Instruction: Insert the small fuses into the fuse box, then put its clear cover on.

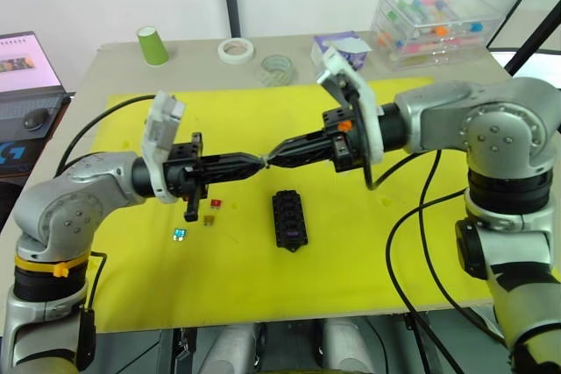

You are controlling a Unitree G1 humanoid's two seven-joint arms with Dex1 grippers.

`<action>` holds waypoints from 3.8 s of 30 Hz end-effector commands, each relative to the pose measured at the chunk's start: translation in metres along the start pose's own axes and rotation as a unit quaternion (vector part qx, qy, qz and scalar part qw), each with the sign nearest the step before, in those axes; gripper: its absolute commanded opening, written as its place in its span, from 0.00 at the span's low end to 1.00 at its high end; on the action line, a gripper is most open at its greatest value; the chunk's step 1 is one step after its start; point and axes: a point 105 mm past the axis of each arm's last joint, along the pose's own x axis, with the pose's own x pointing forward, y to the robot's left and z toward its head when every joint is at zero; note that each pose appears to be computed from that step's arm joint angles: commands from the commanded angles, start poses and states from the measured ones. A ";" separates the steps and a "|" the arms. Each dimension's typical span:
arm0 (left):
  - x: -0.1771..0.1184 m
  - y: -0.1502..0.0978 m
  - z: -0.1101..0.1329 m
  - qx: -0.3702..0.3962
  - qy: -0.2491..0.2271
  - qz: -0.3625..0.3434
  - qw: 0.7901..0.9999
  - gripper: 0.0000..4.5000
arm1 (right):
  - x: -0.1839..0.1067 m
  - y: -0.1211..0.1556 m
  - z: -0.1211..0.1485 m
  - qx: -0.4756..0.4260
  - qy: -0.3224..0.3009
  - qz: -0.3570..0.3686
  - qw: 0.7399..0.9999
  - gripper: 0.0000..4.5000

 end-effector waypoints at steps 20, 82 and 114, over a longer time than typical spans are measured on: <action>0.010 0.002 -0.106 0.062 0.197 0.004 0.978 1.00 | 0.006 -0.004 -0.082 -0.241 0.149 0.002 0.959 0.00; 0.021 0.005 -0.117 0.114 0.201 0.010 0.973 1.00 | 0.017 -0.011 -0.091 -0.193 0.202 -0.030 0.960 0.00; 0.021 0.003 -0.118 0.115 0.203 0.005 0.972 1.00 | 0.015 -0.015 -0.091 -0.192 0.212 -0.052 0.957 0.00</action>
